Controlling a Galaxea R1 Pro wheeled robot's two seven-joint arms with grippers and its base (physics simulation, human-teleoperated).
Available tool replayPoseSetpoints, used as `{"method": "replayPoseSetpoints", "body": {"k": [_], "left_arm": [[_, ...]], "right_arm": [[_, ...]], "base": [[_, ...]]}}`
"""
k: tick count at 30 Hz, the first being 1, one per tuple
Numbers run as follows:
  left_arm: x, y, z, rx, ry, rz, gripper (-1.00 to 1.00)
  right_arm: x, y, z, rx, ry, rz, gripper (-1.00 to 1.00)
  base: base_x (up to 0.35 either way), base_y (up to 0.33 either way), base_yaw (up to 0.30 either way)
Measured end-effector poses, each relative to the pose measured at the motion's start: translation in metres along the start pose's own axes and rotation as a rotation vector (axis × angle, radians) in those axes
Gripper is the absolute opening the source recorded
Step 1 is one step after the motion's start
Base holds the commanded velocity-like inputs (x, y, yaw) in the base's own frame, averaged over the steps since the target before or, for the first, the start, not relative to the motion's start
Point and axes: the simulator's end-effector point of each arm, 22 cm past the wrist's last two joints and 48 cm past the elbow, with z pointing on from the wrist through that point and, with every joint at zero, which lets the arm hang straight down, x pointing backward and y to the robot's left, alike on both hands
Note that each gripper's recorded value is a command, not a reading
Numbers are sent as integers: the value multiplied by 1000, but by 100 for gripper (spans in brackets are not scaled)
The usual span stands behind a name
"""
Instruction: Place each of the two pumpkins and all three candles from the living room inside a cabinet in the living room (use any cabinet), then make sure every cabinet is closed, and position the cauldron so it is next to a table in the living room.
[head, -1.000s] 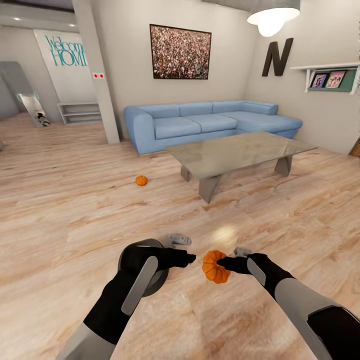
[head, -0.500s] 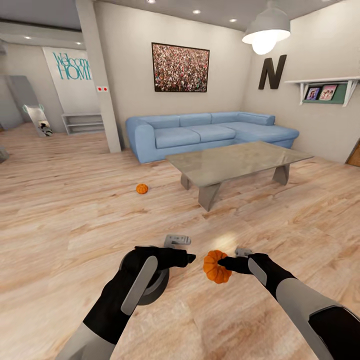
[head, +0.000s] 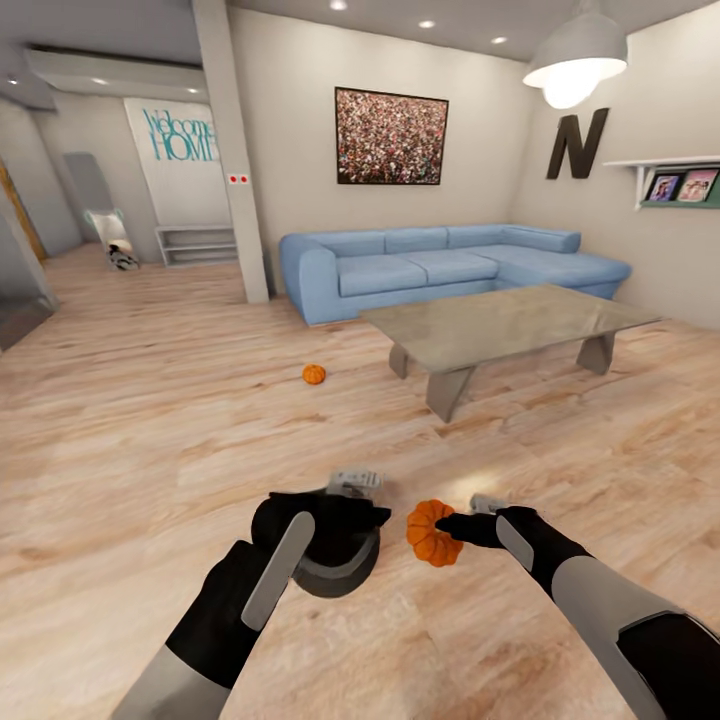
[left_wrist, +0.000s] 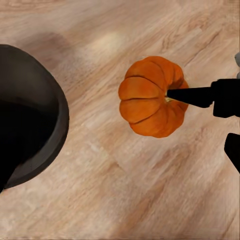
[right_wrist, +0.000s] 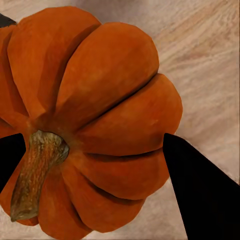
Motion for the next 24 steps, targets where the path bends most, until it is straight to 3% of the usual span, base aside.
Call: {"method": "replayPoseSetpoints", "body": {"k": [13, 24], "left_arm": [[-1, 2, 0, -2, -1, -4, 100], [-1, 2, -1, -3, -2, -5, 100]], "right_arm": [[0, 0, 0, 1, -1, -4, -100], [-3, 0, 0, 1, -13, -7, -100]], "base": [[-15, 332, 292], [122, 330, 292]]}}
